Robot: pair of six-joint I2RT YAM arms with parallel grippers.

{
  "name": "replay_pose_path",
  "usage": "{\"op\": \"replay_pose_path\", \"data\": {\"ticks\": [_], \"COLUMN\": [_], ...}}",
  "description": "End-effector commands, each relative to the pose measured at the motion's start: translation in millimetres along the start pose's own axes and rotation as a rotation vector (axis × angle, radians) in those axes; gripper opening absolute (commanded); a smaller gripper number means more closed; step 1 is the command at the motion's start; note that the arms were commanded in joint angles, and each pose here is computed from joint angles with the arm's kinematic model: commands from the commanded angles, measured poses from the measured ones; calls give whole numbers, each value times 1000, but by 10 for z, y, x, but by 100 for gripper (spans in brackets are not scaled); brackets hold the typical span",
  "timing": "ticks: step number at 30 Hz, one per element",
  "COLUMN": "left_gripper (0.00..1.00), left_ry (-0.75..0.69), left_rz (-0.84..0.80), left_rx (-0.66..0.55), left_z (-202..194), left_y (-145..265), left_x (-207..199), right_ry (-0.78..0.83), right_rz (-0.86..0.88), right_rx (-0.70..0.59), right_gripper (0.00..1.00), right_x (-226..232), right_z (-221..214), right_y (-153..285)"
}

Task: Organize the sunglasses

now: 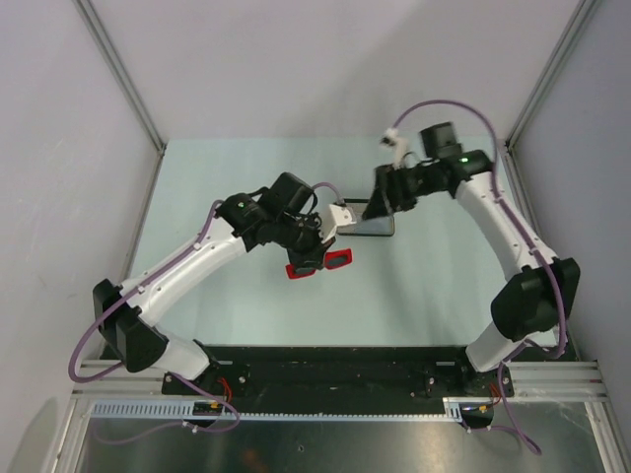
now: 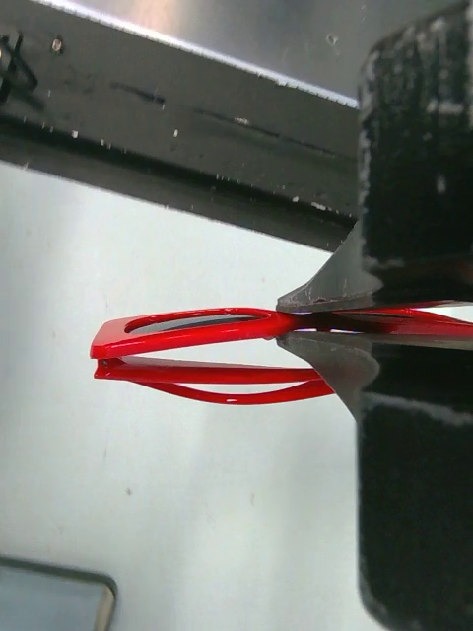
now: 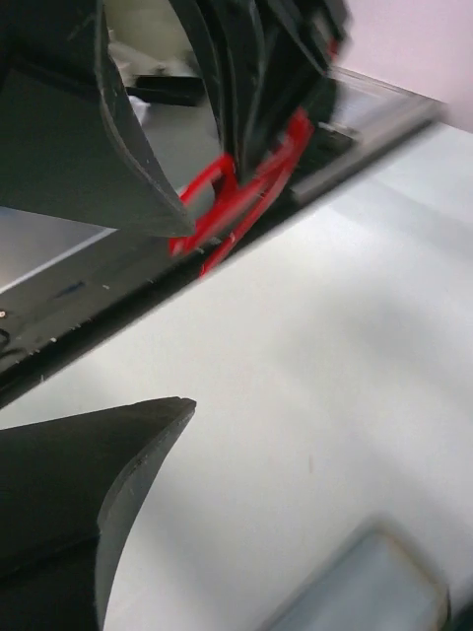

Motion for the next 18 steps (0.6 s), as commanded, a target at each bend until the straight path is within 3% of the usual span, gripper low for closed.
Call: {"op": "replay_pose_path", "data": {"ticks": [1,4,8,14,18], "left_gripper": [0,0,0,1,0], "left_ry": [0,40,149,235,251], "left_rz": [82,148,250,239,202], "left_rx": [-127,-165,-210,-300,-317], "left_z": [199,264,354,501,554], "left_y": [192,214,221,180,147], "left_x": [132,215,346,348,325], "right_ry": [-288,-477,-721,-1025,-1129], "right_rz": [-358,-583,-711,-821,-867], "right_rx": [-190,-204,-286,-316,-390], "right_gripper": [71,70,69,56,40], "right_x": [-605,-864,-971,-1186,-1413], "right_z": [54,-141,-354,-635,-674], "right_y": [462,435,269,-84,-210]}}
Point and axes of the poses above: each gripper's point midway between its finger pads, its own y axis back along the fingers, its own x axis along the line the jaws close on, z = x × y, the point moved 7 cm from there along y, back along the fingers, and after that the axes turned 15 degrees about y, right-handed, at the moved point
